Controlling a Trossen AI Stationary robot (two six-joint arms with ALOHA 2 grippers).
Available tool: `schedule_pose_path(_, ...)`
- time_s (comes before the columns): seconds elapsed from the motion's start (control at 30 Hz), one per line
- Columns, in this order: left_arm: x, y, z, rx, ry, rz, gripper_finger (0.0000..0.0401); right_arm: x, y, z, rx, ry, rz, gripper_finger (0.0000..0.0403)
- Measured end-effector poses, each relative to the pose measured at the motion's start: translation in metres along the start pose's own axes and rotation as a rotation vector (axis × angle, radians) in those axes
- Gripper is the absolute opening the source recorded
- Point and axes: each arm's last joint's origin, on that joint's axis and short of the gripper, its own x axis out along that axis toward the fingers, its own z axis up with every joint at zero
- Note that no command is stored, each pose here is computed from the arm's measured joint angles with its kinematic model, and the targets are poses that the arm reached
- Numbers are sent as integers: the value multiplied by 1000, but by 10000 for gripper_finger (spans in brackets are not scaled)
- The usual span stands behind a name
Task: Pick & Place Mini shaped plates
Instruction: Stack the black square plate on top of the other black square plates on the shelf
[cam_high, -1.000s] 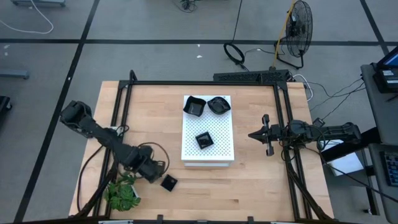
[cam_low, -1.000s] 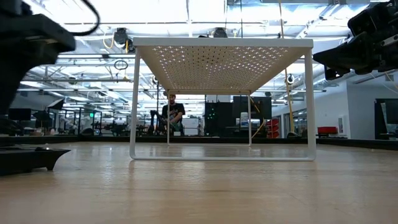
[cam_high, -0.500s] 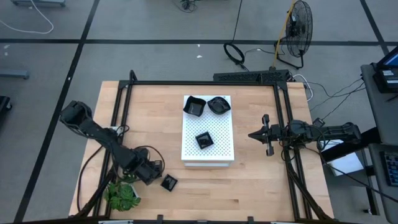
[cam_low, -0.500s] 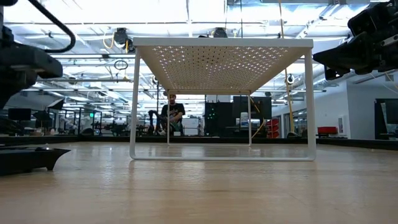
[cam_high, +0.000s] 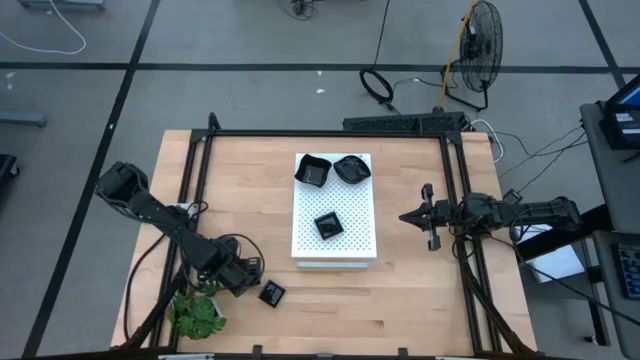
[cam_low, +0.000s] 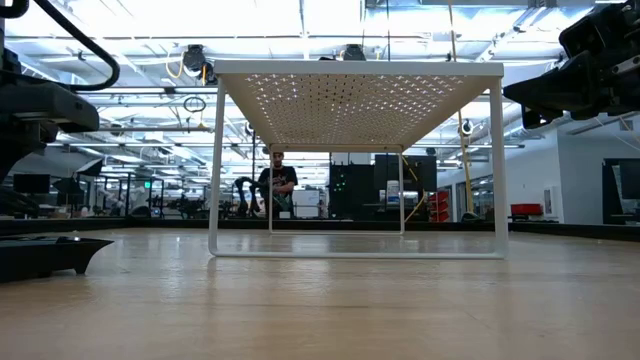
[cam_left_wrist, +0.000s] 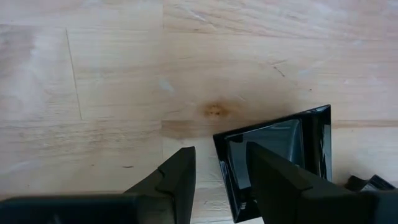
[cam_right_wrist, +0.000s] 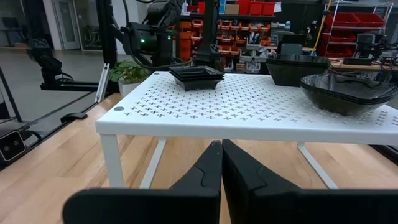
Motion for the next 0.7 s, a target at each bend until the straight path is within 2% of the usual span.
schedule_pose_path(0.13, 0, 0, -1, 11, 19, 9, 121, 0, 0, 0, 0, 0, 0, 0)
schedule_pose_path(0.4, 0, -1, 0, 22, -21, -23, 10, 0, 0, 0, 0, 0, 0, 0)
schedule_pose_path(0.57, -1, -4, 4, 91, -93, -73, 15, 0, 0, 0, 0, 0, 0, 0)
schedule_pose_path(0.7, -11, -9, 10, 151, -148, -129, 4, 0, 0, 0, 0, 0, 0, 0)
